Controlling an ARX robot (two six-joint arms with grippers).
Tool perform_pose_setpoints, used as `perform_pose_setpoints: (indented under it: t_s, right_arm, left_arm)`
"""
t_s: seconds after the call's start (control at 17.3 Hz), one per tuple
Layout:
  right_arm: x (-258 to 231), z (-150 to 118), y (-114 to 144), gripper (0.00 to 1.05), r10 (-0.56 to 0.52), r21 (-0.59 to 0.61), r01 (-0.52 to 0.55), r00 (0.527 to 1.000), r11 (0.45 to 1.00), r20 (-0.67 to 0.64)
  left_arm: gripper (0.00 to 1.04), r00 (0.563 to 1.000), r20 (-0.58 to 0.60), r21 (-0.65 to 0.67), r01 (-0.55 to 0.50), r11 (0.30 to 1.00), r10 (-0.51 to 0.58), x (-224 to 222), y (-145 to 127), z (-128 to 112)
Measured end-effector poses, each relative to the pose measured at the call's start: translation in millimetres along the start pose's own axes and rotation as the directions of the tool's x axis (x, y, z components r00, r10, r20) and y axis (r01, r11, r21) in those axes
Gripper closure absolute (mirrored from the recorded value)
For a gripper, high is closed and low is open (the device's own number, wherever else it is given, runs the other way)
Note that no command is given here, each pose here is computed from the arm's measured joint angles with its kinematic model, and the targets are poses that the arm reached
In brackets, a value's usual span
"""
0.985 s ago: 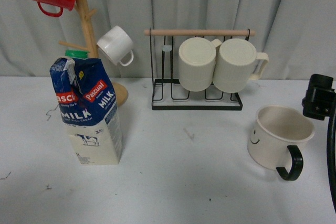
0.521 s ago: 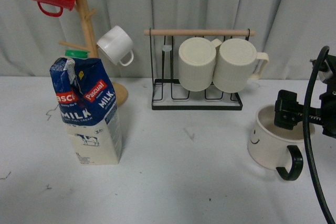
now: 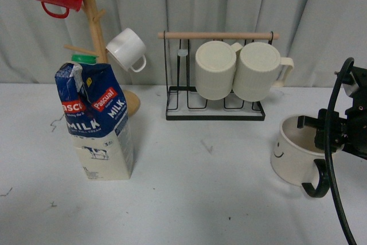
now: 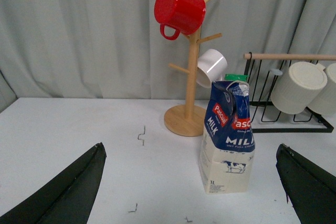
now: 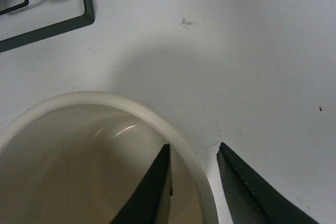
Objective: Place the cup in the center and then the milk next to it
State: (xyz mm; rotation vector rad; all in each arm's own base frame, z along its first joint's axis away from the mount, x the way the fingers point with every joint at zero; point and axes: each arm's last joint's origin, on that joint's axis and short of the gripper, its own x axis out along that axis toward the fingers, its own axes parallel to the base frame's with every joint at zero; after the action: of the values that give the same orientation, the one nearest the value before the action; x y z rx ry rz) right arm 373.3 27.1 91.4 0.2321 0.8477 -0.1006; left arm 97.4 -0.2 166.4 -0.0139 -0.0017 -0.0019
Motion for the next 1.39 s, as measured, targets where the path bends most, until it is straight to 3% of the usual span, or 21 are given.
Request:
perform_pose_setpoints:
  t_s: [0.17, 0.52, 0.75, 0.93, 1.04, 1.39]
  right_arm:
    - [-4, 2, -2, 1.01, -0.007, 0.006, 0.007, 1.0, 1.0, -0.001]
    - [-29, 3, 32, 1.02, 0.042, -0.002, -0.042, 0.999, 0.999, -0.02]
    - [-34, 3, 92, 1.02, 0.087, -0.059, -0.091, 0.994, 0.994, -0.069]
    - [-11, 7, 111, 1.02, 0.053, -0.078, -0.066, 0.984, 0.995, -0.168]
    - [-5, 7, 117, 1.02, 0.058, -0.105, -0.085, 0.97, 0.991, -0.237]
    - [4, 4, 118, 1.02, 0.05, -0.126, -0.085, 0.965, 0.988, -0.258]
  left_arm:
    - [0.07, 1.0, 0.0, 0.0, 0.0, 1.0, 0.0, 0, 0, 0]
    - [0.07, 1.0, 0.0, 0.0, 0.0, 1.0, 0.0, 0, 0, 0]
    - [0.07, 1.0, 0.0, 0.0, 0.0, 1.0, 0.0, 0, 0, 0]
    - [0.07, 1.0, 0.0, 0.0, 0.0, 1.0, 0.0, 0, 0, 0]
    - [0.07, 1.0, 0.0, 0.0, 0.0, 1.0, 0.0, 0, 0, 0]
    - [0.07, 1.0, 0.0, 0.0, 0.0, 1.0, 0.0, 0, 0, 0]
